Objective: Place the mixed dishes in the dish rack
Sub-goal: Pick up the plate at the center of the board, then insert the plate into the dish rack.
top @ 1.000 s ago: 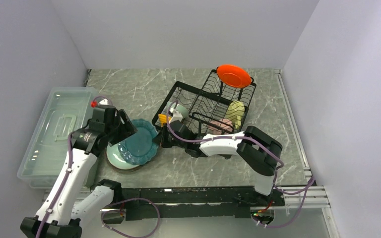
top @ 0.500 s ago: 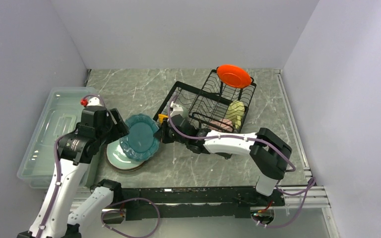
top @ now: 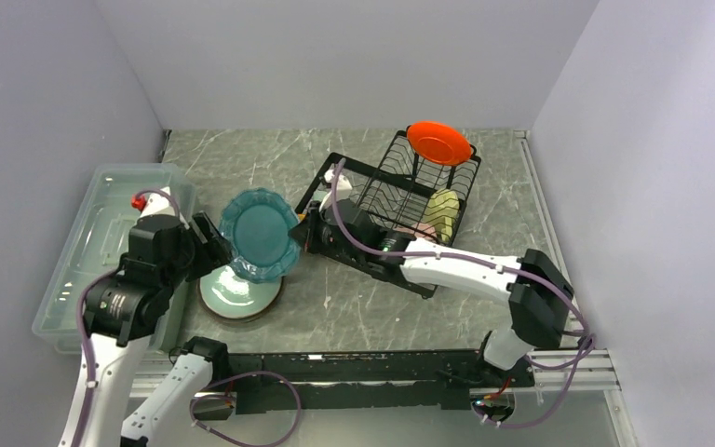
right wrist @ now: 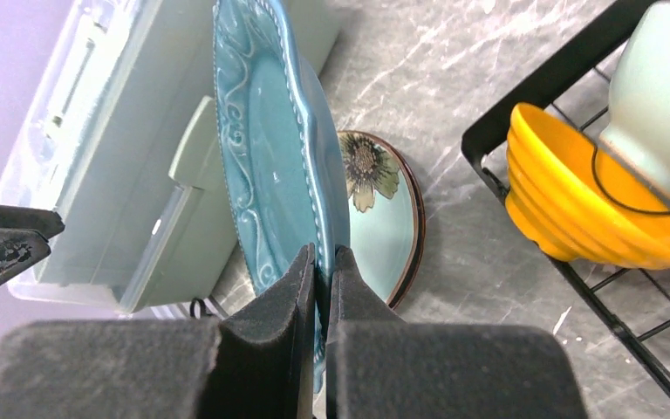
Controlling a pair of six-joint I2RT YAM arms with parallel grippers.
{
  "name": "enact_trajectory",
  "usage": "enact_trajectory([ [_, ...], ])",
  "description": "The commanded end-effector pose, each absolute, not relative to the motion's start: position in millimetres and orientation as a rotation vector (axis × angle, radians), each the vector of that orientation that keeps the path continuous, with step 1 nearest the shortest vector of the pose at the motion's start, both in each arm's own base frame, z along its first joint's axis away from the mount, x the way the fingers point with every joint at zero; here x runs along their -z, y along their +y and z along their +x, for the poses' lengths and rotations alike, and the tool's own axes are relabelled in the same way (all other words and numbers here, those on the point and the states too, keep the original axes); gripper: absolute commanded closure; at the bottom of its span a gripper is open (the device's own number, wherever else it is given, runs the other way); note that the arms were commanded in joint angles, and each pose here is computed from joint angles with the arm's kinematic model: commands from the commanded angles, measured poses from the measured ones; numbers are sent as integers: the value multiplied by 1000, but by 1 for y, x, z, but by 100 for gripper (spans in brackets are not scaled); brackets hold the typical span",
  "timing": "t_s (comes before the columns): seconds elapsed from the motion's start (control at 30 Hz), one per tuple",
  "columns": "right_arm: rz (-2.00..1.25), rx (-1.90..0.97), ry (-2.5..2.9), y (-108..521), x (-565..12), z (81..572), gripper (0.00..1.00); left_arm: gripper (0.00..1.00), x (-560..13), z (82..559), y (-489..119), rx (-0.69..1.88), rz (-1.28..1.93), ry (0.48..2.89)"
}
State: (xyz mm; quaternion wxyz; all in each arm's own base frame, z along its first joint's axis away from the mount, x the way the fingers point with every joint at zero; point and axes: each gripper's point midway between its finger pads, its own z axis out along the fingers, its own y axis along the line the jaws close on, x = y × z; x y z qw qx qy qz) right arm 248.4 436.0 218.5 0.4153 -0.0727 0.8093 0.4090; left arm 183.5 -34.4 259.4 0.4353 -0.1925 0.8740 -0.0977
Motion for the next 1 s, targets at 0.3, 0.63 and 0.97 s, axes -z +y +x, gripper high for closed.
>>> enact_trajectory([
  [0.3, -31, -1098, 1526, 367, -448, 259, 100, 26, -293, 170, -36, 300, -390, 2080],
  [0.63, 22, -945, 1359, 276, -525, 252, 100, 27, -271, 178, -48, 344, -310, 2100],
  [0.97, 32, -700, 1249, 187, -561, 242, 100, 28, -255, 191, -62, 386, -237, 2123],
])
